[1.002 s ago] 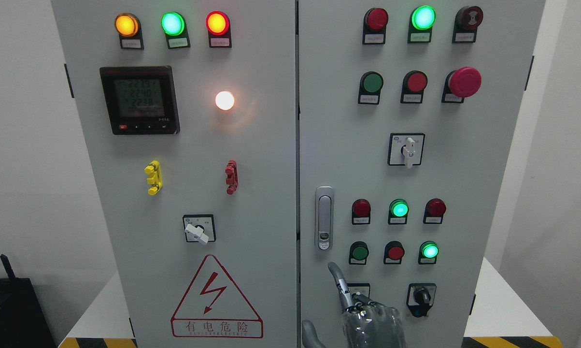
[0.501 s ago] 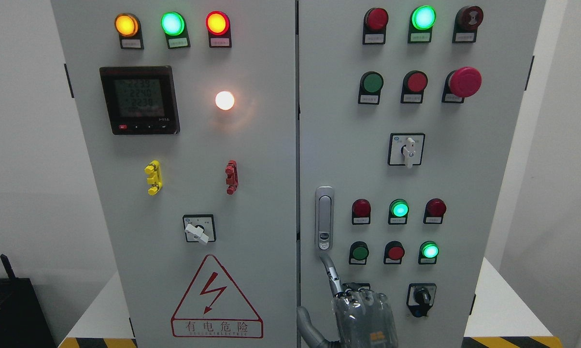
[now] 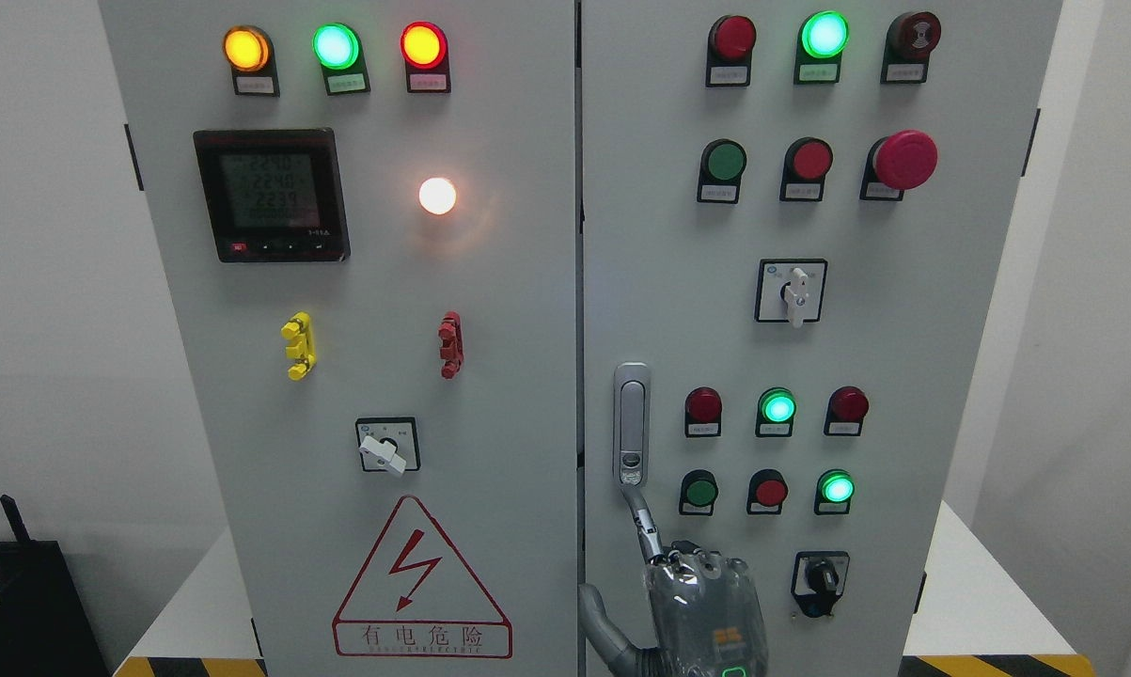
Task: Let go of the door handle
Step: 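Raise the right hand up toward the silver flush door handle, then grasp the silver handle with the right hand and pull it outward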
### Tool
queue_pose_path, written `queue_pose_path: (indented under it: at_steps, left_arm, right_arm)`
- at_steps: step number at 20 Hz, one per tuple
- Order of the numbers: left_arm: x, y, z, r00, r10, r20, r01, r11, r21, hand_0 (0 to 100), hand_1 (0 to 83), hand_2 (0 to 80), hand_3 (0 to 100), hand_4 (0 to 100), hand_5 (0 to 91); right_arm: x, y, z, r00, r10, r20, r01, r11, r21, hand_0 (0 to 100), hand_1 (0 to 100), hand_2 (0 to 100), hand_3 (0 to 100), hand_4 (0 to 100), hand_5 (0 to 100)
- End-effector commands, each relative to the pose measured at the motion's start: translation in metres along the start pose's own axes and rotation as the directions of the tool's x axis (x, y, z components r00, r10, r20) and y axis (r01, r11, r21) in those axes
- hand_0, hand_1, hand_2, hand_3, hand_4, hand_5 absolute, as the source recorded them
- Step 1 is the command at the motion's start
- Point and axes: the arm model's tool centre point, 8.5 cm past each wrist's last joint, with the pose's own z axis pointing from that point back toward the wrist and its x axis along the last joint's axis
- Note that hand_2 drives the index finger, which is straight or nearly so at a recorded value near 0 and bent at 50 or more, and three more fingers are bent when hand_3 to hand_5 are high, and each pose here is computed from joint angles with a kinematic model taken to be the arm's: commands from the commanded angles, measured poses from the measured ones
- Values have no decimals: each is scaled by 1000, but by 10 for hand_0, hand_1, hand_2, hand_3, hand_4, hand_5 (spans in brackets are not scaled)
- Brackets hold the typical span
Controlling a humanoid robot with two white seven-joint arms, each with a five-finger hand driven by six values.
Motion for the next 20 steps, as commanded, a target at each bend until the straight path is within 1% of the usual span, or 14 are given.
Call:
queue_pose_path:
  at_steps: [1,9,13,20]
  left_arm:
    - [-6,1,1,1000,13,-17,-13,1000,4,120,389,0,0,0,0]
    - [-5,1,1,1000,12,-14,-12,1000,4,120,389,0,0,0,0]
    - [-6,1,1,1000,13,-17,-13,1000,4,120,389,0,0,0,0]
    - [-5,1,1,1000,13,-15,-13,1000,4,120,389,0,0,0,0]
  right_arm:
    - [-7,5,-3,1000,12,-14,-11,1000,13,409,203,0,1000,918,970]
    - [-14,3,-6,999,16,-34,-16,1000,5,408,201,0,1000,917,970]
    - [-11,0,-10,999,9,-33,-10,1000,-6,407,201,0,1000,918,970]
    - [-7,2,-7,1000,4,-26,-4,1000,1,408,198,0,1000,918,969]
